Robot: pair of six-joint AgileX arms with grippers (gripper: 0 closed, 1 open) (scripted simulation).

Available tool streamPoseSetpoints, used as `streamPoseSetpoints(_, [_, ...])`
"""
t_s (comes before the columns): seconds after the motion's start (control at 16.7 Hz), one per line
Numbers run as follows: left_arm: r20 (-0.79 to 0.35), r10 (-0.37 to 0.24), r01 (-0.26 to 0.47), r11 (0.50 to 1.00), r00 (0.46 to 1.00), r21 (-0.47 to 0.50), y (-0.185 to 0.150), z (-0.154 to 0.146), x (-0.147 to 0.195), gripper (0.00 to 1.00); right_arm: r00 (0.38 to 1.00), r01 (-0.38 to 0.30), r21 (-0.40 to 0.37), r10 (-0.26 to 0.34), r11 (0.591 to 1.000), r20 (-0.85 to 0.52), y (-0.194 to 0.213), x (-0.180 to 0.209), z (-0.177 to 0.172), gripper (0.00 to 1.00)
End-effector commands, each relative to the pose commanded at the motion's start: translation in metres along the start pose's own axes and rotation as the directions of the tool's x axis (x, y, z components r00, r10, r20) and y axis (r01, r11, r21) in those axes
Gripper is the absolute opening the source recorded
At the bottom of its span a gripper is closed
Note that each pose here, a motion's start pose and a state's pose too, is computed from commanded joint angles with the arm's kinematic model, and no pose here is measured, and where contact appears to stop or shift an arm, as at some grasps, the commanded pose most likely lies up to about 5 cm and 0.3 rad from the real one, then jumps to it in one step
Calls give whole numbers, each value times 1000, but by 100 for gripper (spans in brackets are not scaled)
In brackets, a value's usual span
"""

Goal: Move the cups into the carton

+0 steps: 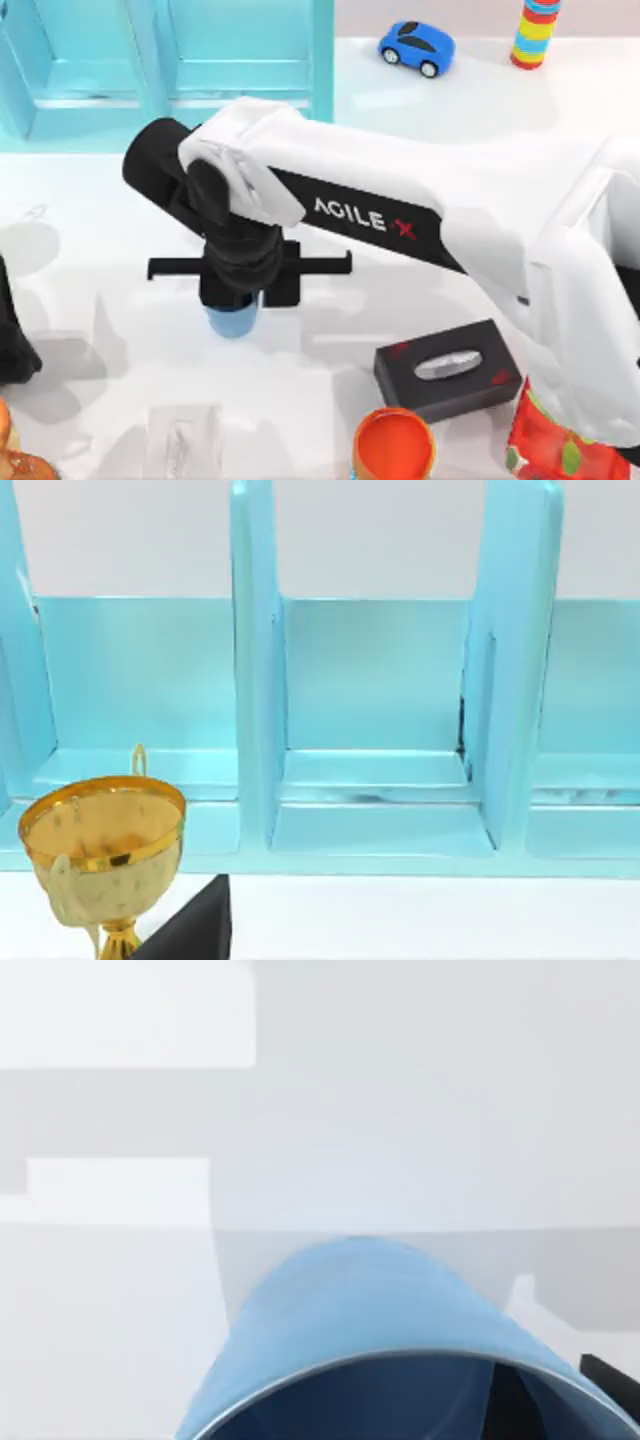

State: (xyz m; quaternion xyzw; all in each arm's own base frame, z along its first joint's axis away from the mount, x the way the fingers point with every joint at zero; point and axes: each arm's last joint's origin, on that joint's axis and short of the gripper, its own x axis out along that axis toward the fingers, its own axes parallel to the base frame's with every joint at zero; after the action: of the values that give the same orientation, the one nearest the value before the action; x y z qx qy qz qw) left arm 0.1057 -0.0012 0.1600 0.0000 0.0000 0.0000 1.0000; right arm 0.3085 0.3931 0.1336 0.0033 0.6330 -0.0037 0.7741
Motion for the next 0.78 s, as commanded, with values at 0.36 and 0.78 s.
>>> streamPoseSetpoints(0.36, [0, 0, 0, 1000, 1000, 0, 0, 0, 0, 100, 1000, 0, 0, 0, 1000, 0, 0, 0, 0, 0])
streamPoseSetpoints(0.78, [0, 0, 0, 1000, 1000, 0, 0, 0, 0, 100, 1000, -2, 3, 2, 1000, 5, -17, -21, 7, 0])
